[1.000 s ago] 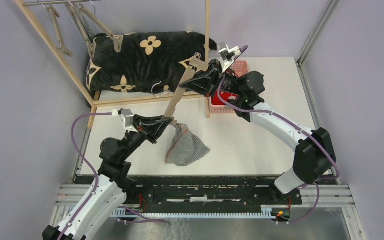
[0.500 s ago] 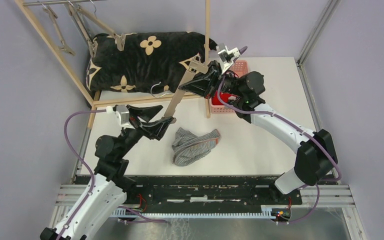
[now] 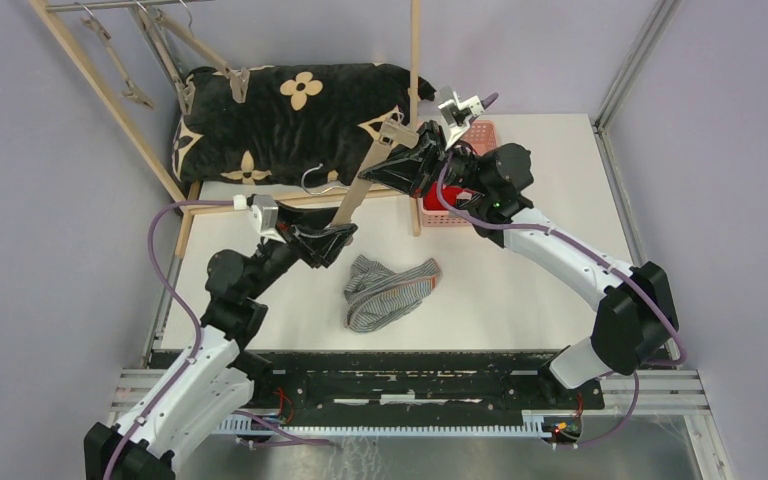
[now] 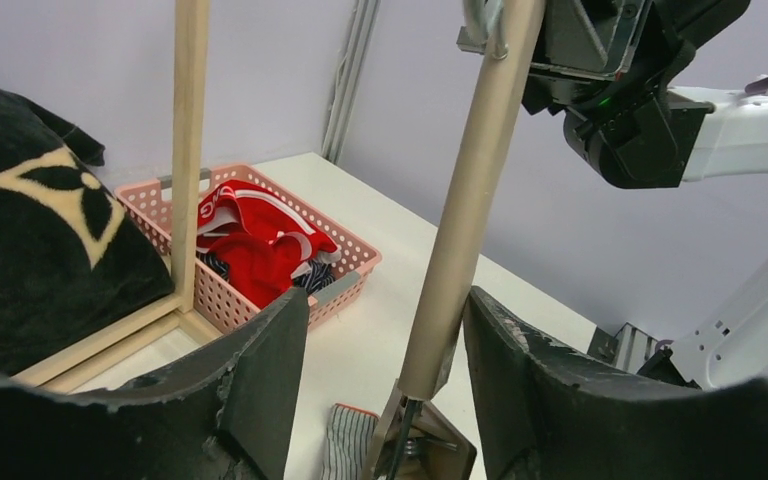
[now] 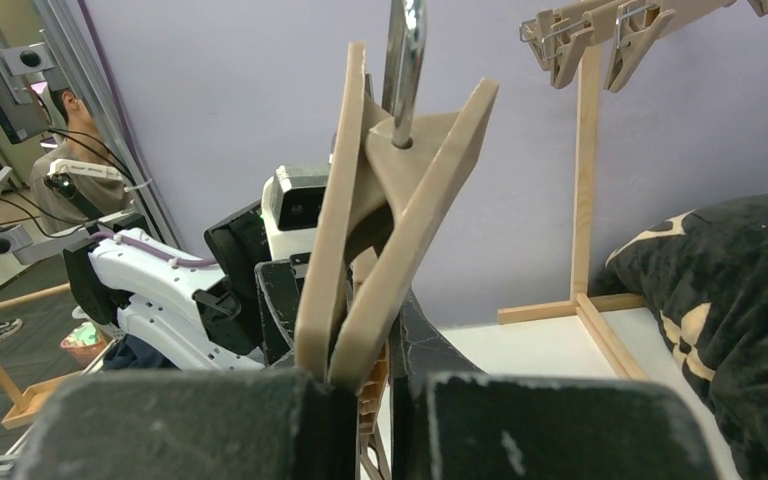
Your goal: Remove the underwear clipped to the hanger
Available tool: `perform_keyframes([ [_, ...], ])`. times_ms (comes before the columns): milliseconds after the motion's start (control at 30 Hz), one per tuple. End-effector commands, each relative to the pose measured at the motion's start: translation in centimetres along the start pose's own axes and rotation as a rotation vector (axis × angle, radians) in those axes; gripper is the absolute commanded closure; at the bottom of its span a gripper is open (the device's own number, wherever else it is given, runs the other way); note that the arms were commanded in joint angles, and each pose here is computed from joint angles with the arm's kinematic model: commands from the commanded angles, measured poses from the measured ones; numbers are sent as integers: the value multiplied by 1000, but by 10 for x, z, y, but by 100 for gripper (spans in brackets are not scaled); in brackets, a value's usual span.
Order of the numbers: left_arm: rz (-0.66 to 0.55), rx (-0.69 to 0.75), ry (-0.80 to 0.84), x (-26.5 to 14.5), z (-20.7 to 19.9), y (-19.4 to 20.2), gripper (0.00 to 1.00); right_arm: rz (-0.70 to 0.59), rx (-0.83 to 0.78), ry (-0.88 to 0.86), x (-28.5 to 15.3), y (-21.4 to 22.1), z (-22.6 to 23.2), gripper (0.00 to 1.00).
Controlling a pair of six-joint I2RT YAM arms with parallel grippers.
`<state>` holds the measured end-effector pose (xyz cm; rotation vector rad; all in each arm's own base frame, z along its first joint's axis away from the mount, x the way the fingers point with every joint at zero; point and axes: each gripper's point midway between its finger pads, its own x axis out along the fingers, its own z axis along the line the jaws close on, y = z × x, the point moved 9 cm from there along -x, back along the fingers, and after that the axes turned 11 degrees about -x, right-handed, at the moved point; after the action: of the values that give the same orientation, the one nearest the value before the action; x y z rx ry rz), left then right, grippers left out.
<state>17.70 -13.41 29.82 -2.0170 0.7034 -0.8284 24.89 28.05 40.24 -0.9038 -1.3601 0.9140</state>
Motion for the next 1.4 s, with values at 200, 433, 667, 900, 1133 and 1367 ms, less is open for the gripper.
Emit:
perform_keyframes([
  [200, -104, 55, 102, 3, -22, -30, 37, -36, -63, -35, 2, -18, 12, 99],
  [433, -99, 49, 87, 2, -20, -29, 97, -24, -60, -26, 3, -15, 10, 99],
  [667, -82, 57, 22, -2, -34, -52, 97, 65, -95, 79, -10, 3, 6, 58],
  [900, -50, 123, -300, -19, -34, -87, 97, 245, -112, 245, -43, 44, 7, 41],
  [1133, 110, 171, -626, -17, -7, -92, 97, 664, -135, 435, -76, 127, 32, 29],
  [1367, 172, 163, -649, 17, 7, -98, 97, 933, -50, 449, -89, 199, 38, 13],
])
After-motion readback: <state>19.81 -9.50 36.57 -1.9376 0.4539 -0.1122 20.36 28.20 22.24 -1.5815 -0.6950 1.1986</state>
